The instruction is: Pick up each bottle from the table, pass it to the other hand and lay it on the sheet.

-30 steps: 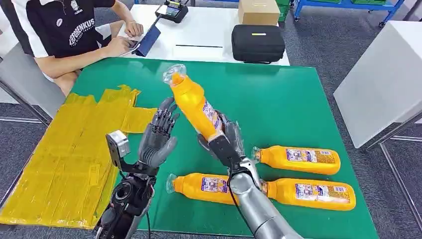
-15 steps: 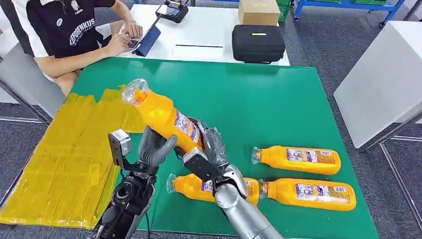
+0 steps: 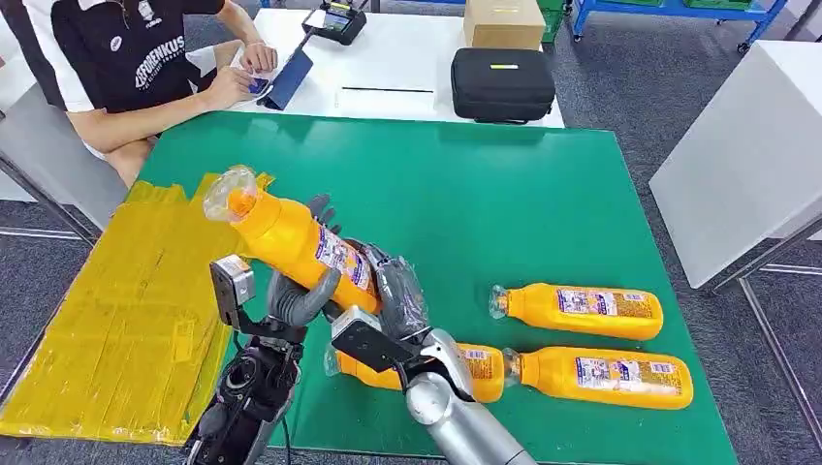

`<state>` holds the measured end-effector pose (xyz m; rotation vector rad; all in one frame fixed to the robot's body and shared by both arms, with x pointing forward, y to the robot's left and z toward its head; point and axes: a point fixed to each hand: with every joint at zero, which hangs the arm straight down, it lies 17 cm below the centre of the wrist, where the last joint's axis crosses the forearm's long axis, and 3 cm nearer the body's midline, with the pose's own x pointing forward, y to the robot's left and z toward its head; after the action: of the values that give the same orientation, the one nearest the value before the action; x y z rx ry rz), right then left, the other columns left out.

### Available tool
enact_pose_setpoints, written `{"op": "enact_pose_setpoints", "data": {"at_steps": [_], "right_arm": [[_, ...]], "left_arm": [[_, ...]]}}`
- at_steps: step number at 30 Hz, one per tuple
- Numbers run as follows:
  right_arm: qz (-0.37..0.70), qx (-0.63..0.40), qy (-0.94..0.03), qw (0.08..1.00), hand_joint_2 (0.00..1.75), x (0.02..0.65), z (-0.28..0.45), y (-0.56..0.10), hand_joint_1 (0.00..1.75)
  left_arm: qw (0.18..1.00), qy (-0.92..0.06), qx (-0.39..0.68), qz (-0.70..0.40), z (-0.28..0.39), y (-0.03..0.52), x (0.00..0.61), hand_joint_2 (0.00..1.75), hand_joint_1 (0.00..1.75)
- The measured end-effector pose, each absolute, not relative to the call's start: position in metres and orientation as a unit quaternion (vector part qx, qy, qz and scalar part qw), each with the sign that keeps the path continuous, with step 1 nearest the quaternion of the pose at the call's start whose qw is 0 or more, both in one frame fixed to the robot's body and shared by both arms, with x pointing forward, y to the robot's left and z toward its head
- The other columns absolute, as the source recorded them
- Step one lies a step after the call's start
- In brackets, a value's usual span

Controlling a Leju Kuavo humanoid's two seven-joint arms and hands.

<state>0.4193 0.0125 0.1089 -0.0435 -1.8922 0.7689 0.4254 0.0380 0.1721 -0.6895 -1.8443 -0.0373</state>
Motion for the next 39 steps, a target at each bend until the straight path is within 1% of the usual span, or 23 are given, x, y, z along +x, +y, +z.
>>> {"op": "enact_pose_setpoints", "data": {"at_steps": [3,4,5,13,26,27,28,39], "right_arm": [[0.325,-0.018,-0.788,0.523,1.75,0.419,0.108,0.014,1.75],[0.328,-0.019,-0.786,0.523,1.75,0.419,0.107,0.015,1.75],[0.331,-0.02,-0.785,0.524,1.75,0.419,0.106,0.015,1.75],[0.344,-0.019,-0.779,0.523,1.75,0.419,0.101,0.019,1.75],[0.346,-0.015,-0.777,0.525,1.75,0.419,0.096,0.022,1.75],[0.346,-0.016,-0.778,0.525,1.75,0.419,0.096,0.021,1.4],[0.345,-0.017,-0.778,0.525,1.75,0.419,0.096,0.021,0.02],[0.318,-0.027,-0.794,0.517,1.75,0.414,0.108,0.011,0.0]], "left_arm": [[0.555,-0.78,-0.29,-0.012,0.171,0.039,0.426,1.75,0.0],[0.555,-0.78,-0.288,-0.007,0.171,0.041,0.426,1.75,0.56],[0.556,-0.78,-0.287,0.0,0.17,0.043,0.427,1.75,1.75],[0.552,-0.786,-0.274,0.048,0.171,0.062,0.428,1.75,1.75],[0.554,-0.786,-0.269,0.063,0.169,0.067,0.429,1.75,1.75],[0.554,-0.786,-0.267,0.063,0.169,0.068,0.429,1.75,1.75],[0.555,-0.786,-0.266,0.064,0.168,0.068,0.429,1.75,1.75],[0.55,-0.806,-0.211,0.058,0.169,0.079,0.434,1.75,1.75]]}}
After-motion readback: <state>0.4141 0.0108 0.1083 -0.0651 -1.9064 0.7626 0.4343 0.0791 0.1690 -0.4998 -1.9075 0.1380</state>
